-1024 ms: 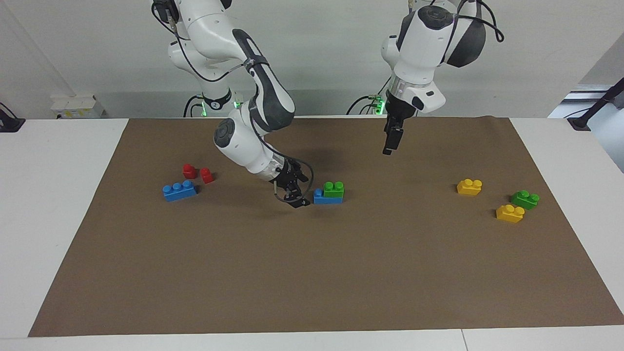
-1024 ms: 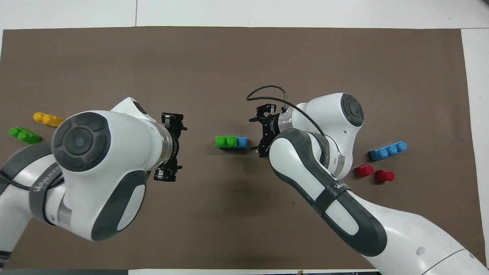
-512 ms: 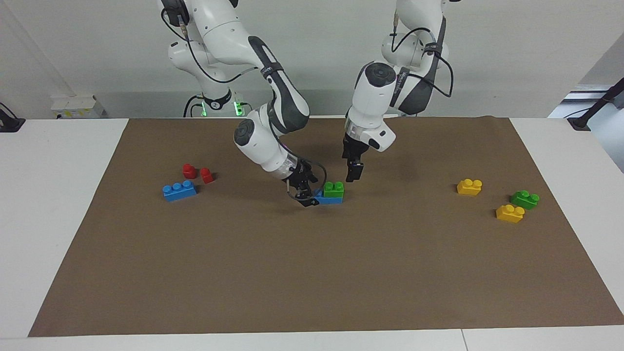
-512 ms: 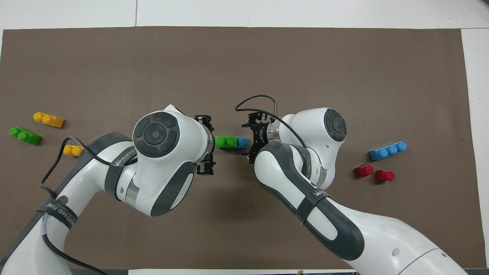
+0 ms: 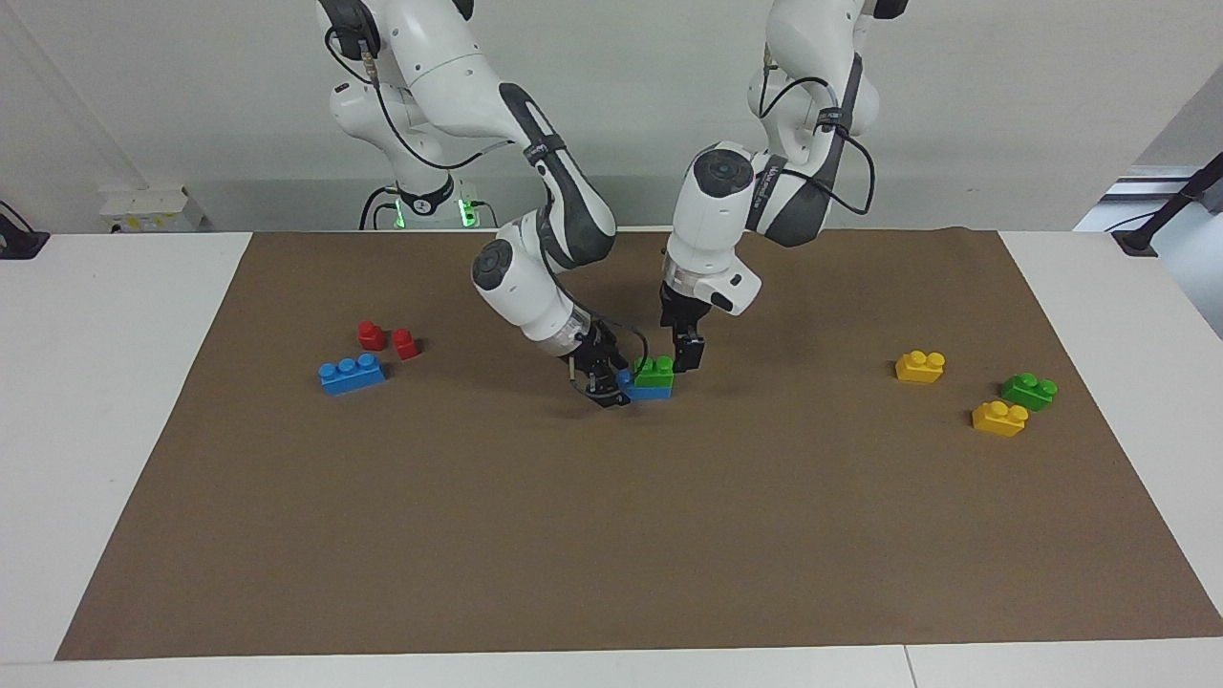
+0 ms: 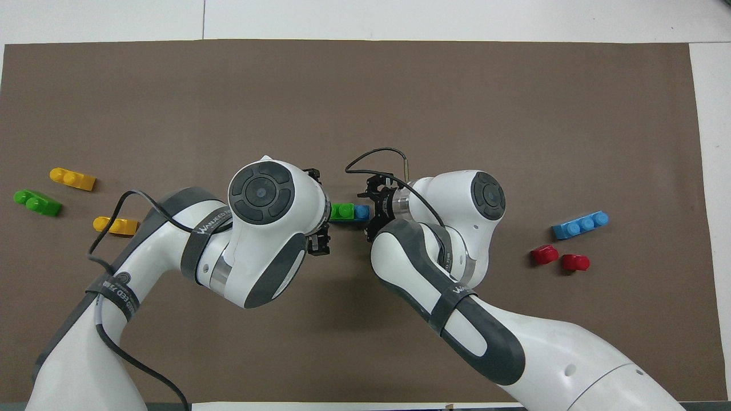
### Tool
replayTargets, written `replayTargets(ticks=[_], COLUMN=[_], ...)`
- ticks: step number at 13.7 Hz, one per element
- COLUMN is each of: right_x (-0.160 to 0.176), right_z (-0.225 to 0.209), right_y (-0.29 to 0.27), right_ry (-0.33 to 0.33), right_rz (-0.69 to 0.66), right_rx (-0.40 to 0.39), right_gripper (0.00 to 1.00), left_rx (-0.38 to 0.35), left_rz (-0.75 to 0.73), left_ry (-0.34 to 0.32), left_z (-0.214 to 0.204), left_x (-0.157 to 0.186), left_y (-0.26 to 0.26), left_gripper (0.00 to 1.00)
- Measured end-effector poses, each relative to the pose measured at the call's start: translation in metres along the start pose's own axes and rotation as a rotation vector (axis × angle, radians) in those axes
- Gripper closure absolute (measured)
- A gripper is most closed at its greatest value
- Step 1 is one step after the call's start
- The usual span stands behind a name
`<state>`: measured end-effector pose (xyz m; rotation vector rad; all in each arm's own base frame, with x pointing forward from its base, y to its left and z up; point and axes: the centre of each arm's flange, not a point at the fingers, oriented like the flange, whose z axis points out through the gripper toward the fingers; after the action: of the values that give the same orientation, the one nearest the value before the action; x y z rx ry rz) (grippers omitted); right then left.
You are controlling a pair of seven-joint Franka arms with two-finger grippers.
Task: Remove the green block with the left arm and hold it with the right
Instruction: 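Grasp the green brick with the left gripper while the right gripper grasps blue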
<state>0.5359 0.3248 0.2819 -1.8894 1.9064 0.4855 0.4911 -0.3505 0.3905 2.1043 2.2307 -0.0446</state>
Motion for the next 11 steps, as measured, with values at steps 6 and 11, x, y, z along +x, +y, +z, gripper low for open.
replayTargets(ticks=[6, 11], right_x=[0.001, 0.001], right_z=[0.001, 0.001], right_y=[0.001, 0.001], right_ry=[-0.008, -0.008], right_rz=[-0.006, -0.014], right_rx=[0.009, 0.009], right_gripper=[0.66, 0.66], left_rx=[-0.009, -0.019], left_rz=[-0.018, -0.019], left_ry=[0.030, 0.040], left_z=[0.027, 0.033], left_x=[-0.011, -0.012], left_y=[0.004, 0.005], left_gripper=[0.00, 0.00])
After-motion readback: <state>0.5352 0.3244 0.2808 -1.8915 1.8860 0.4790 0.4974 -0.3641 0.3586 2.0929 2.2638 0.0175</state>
